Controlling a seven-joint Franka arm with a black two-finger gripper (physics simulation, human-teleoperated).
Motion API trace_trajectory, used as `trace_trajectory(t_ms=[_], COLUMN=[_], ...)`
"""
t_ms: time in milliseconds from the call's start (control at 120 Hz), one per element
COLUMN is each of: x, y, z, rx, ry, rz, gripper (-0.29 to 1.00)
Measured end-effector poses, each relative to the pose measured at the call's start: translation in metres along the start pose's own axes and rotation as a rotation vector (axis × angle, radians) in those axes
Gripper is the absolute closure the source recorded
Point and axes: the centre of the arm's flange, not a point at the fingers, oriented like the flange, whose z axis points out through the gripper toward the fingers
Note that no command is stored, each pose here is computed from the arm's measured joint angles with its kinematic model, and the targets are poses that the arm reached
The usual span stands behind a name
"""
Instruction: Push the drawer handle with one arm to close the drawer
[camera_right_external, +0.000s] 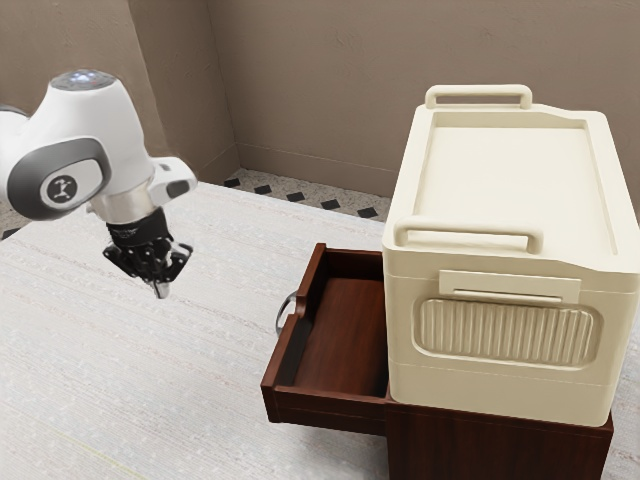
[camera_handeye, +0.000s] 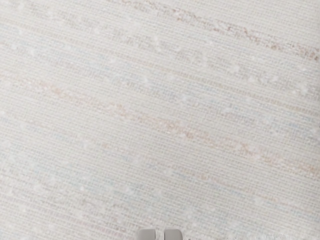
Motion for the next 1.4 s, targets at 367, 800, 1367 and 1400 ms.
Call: trace_trajectory(t_ms=[367, 800, 1367, 1400], x=[-0.016, -0.011, -0.006, -0.007], y=[-0.003, 0.038, 0.094, 0.097], z=[0.025, 0.06, 0.1, 0.099], rx=[0.002, 0.111, 0.15, 0.152], ry=[0.163, 0.262, 0.258, 0.26], rz=[0.628, 1.348, 1.664, 1.673], gripper=[0.78, 0.79, 0.79, 0.79])
